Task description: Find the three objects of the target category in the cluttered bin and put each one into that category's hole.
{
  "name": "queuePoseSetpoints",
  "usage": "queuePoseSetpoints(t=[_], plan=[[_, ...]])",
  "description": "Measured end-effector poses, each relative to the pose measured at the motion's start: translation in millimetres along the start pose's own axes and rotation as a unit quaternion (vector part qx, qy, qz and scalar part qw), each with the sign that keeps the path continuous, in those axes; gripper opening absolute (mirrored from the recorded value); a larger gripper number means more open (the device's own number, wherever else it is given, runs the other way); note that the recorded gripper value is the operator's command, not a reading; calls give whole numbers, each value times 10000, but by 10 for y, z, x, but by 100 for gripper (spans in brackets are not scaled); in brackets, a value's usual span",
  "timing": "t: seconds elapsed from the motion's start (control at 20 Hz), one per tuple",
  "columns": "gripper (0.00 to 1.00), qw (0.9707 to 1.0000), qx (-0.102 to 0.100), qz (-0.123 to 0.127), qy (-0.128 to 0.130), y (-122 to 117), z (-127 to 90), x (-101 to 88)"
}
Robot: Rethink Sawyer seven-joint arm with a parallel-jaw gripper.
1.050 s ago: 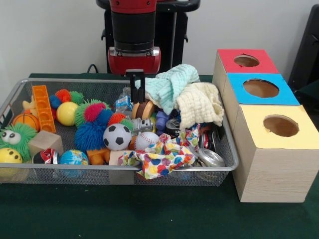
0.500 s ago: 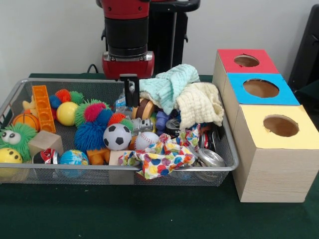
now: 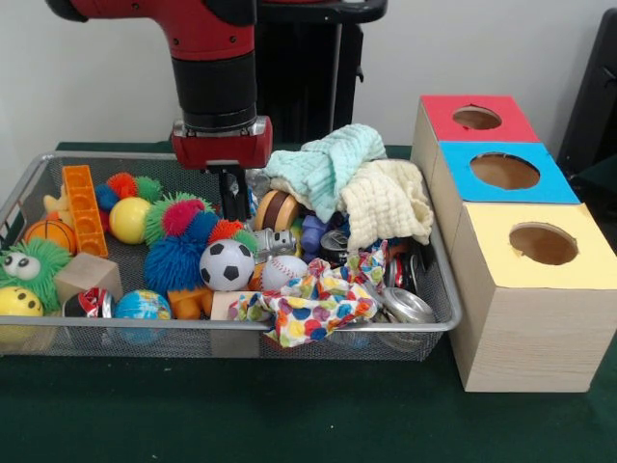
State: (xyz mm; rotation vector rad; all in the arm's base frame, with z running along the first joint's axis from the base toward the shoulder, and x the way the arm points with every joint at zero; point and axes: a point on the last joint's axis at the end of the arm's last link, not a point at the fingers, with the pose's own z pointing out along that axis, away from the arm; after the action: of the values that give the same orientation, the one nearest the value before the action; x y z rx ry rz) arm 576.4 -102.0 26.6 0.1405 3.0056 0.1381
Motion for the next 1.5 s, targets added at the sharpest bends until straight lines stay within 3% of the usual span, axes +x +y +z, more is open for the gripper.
queuePoseSetpoints(t=[0.45,1.5], plan=[[0,9998,-106,52,142,-19,21,-28],[0,9999,-112,-120,26,162,-7,-172]])
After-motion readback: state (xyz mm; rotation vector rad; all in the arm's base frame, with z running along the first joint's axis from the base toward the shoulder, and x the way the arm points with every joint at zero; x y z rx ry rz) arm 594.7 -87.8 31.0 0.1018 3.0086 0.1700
